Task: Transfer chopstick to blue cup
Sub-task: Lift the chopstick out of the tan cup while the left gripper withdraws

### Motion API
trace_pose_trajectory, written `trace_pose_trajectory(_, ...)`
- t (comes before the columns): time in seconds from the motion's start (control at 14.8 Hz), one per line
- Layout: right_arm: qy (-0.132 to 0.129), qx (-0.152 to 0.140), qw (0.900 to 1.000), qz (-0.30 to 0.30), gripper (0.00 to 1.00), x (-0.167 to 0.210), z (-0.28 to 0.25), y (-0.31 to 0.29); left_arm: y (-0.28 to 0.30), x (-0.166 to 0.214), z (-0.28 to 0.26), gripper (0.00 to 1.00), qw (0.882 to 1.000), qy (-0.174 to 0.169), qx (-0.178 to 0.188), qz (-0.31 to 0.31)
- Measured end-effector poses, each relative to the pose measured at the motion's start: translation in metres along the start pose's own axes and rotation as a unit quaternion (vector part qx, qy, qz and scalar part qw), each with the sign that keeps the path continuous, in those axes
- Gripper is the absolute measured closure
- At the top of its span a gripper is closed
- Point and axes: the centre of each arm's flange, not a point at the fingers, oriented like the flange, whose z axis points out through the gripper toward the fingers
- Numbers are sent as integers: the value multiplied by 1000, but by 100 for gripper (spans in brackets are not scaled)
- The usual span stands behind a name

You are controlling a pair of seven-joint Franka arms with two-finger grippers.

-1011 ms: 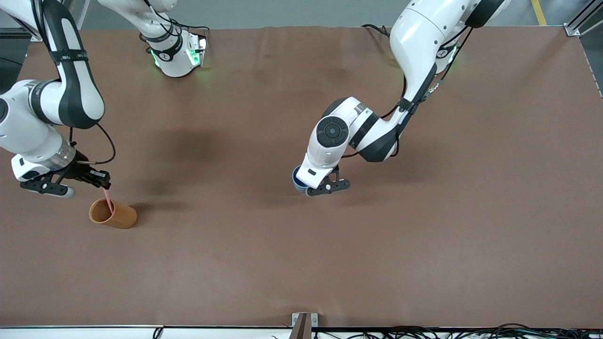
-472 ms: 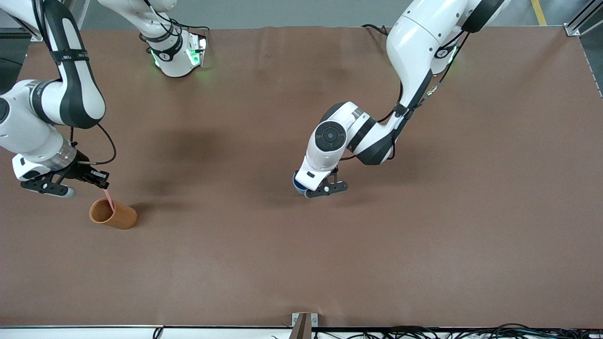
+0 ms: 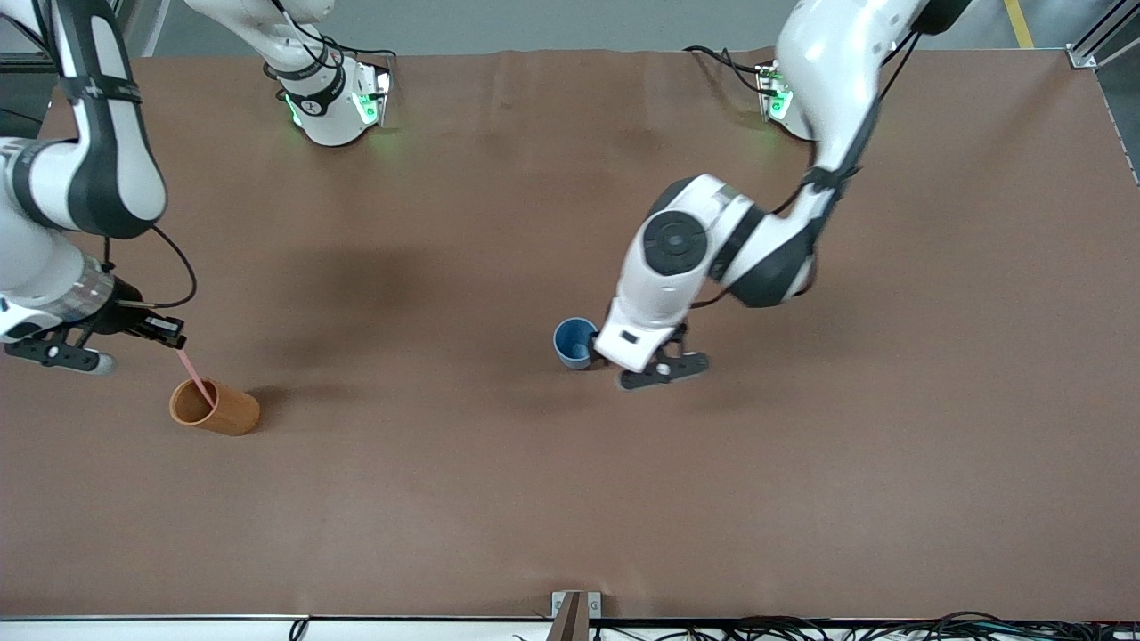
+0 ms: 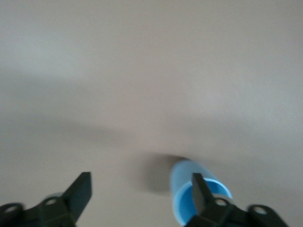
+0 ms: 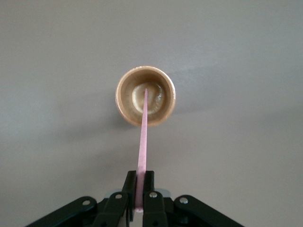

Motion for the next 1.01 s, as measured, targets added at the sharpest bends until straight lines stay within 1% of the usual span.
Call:
trace_pose_trajectory(0.07, -10, -1, 1000, 0, 91, 2, -18, 0, -25, 19, -28, 0, 1000, 5, 3, 9)
trace_pose_trajectory(0.27, -34, -3, 999, -2, 91, 6, -74, -3, -114, 67, -91, 0, 999, 17, 9, 42)
trace_pose_trajectory(0.4, -39, -4, 999, 1, 91, 6, -112, -14, -171, 87, -115, 0, 997, 16, 13, 72)
trace_pose_trajectory(0.54, -39, -4, 999, 8, 91, 1, -144, -44, -214, 97, -134, 0, 994, 6, 22, 108)
trace_pose_trajectory(0.67, -36, -4, 999, 14, 91, -10, -169, -95, -245, 99, -157, 0, 990, 0, 29, 141)
trace_pose_trajectory(0.74, -38, 2, 999, 23, 91, -20, -177, -127, -257, 98, -170, 0, 988, 0, 32, 153)
trace_pose_trajectory(0.88, -50, 24, 997, 57, 91, -46, -183, -198, -279, 92, -198, 0, 985, -1, 36, 170)
trace_pose_trajectory(1.01, -67, 39, 992, 96, 91, -73, -180, -264, -297, 81, -225, 0, 983, -6, 34, 181)
